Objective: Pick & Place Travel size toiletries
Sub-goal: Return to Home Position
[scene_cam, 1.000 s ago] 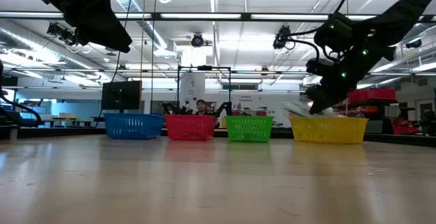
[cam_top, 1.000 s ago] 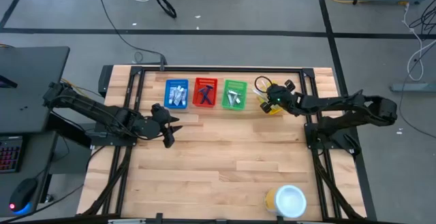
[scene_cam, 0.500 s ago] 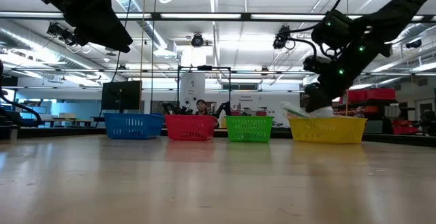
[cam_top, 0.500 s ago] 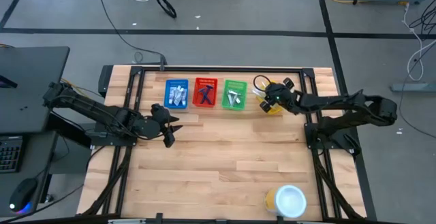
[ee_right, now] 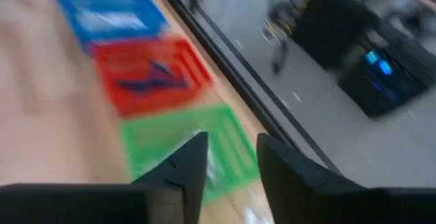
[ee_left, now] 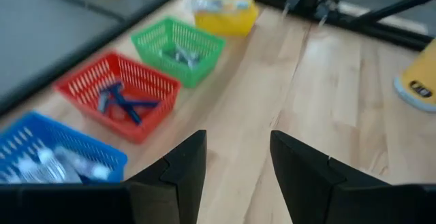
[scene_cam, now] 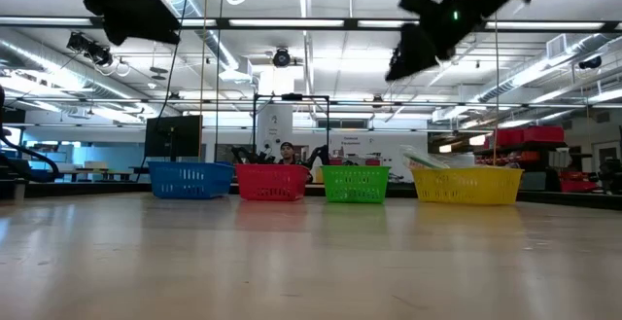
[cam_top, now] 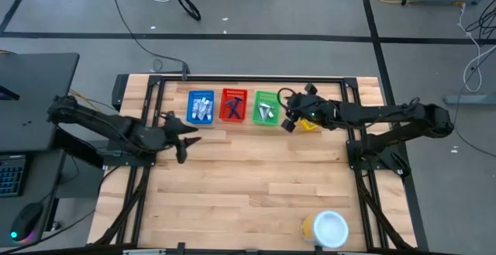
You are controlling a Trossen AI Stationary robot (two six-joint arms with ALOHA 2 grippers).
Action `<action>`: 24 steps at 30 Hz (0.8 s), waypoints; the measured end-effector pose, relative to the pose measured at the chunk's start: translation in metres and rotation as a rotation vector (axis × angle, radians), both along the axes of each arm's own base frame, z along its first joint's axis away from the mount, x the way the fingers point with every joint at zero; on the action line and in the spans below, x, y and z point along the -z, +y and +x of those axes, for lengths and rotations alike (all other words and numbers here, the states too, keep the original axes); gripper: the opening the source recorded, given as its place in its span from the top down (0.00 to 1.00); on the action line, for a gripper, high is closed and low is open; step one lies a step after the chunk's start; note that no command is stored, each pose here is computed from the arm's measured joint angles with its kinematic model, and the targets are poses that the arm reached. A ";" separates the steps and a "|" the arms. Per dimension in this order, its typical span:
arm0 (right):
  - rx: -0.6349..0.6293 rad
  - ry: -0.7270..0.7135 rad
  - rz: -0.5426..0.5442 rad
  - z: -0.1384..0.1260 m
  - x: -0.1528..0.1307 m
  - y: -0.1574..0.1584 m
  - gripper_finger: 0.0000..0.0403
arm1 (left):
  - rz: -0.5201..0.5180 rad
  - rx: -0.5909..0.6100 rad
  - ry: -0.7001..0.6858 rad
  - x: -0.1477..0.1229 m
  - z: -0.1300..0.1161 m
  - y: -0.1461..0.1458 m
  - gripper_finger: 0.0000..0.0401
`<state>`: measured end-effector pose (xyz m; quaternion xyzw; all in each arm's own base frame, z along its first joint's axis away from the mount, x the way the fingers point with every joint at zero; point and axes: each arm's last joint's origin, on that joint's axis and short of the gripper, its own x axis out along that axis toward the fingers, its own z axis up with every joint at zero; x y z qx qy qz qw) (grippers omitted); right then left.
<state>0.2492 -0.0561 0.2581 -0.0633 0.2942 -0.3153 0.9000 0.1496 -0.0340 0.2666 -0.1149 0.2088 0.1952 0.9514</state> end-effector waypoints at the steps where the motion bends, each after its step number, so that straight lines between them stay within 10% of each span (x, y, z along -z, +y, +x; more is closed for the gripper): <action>1: -0.031 -0.015 -0.006 0.003 -0.008 0.007 0.68 | 0.018 0.011 -0.017 -0.004 -0.005 0.002 0.57; 8: -0.362 -0.028 -0.022 0.000 -0.048 0.052 0.98 | 0.120 0.050 -0.102 -0.016 -0.047 0.017 0.57; 19: -0.752 -0.163 0.076 -0.036 -0.026 0.076 0.99 | 0.231 0.531 -0.417 0.041 -0.049 0.005 0.63; 24: -0.745 -0.238 0.037 -0.062 -0.017 0.071 1.00 | 0.319 0.517 -0.506 0.046 -0.053 0.007 0.66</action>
